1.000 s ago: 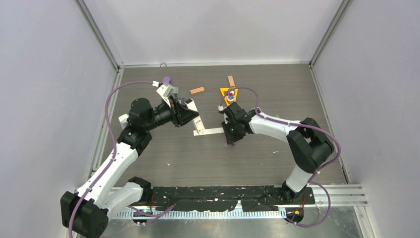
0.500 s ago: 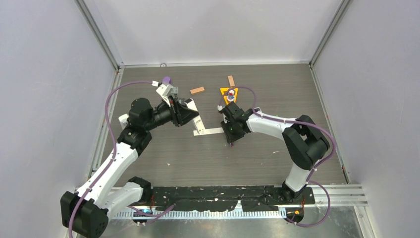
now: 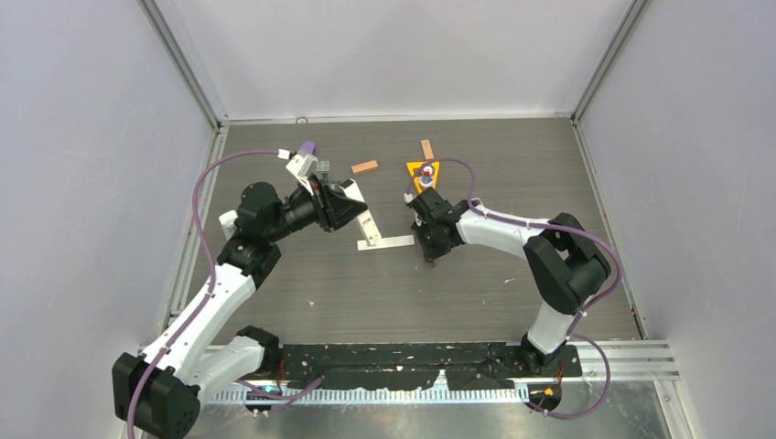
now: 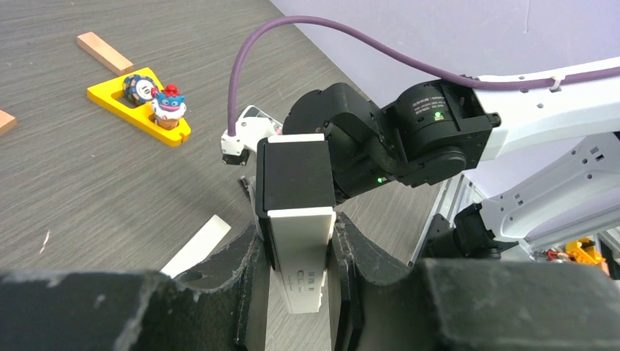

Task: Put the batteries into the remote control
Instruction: Pick up the battery from the center of the board, then load the battery into the remote control.

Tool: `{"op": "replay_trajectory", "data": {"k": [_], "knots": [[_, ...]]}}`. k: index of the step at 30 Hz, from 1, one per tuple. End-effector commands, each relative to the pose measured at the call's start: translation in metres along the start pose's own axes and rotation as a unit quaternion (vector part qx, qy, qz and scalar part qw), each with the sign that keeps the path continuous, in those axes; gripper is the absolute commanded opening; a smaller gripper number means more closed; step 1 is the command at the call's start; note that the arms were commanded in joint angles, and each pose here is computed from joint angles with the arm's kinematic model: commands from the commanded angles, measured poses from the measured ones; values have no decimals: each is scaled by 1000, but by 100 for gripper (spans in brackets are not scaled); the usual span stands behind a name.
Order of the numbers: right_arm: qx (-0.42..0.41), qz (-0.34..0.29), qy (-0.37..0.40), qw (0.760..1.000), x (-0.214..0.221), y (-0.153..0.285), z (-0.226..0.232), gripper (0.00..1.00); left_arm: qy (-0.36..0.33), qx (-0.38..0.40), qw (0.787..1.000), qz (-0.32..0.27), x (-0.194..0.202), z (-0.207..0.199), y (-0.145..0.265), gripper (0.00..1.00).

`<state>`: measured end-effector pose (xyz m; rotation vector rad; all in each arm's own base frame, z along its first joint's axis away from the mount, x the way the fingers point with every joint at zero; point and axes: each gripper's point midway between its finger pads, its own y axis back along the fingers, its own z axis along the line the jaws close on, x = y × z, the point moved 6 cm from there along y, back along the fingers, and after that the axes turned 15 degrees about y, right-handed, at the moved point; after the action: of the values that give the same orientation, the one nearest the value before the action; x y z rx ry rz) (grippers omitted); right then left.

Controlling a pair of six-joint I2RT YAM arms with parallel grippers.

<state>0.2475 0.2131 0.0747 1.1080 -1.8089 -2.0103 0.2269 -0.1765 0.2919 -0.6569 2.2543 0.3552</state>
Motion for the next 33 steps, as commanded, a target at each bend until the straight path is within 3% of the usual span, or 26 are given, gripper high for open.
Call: {"op": "replay_trajectory", "data": {"k": [1,7,14,19,33], "knots": [[6,-109,-18,994,-41,50,-1,7,-5,35,998,-51,-14,-12,1,0],[-2,-309,-44,950,-83,156,-1,5,63,101,983,-139,-17,-21,6,0],[-76,-455,9,887,-107,251,36,5,142,158,963,-165,-25,-33,7,0],[-113,-495,53,860,-114,280,62,5,192,174,951,-171,-30,-37,7,0],[-125,-508,124,843,-122,285,85,6,259,144,943,-150,-27,-33,5,0]]}}
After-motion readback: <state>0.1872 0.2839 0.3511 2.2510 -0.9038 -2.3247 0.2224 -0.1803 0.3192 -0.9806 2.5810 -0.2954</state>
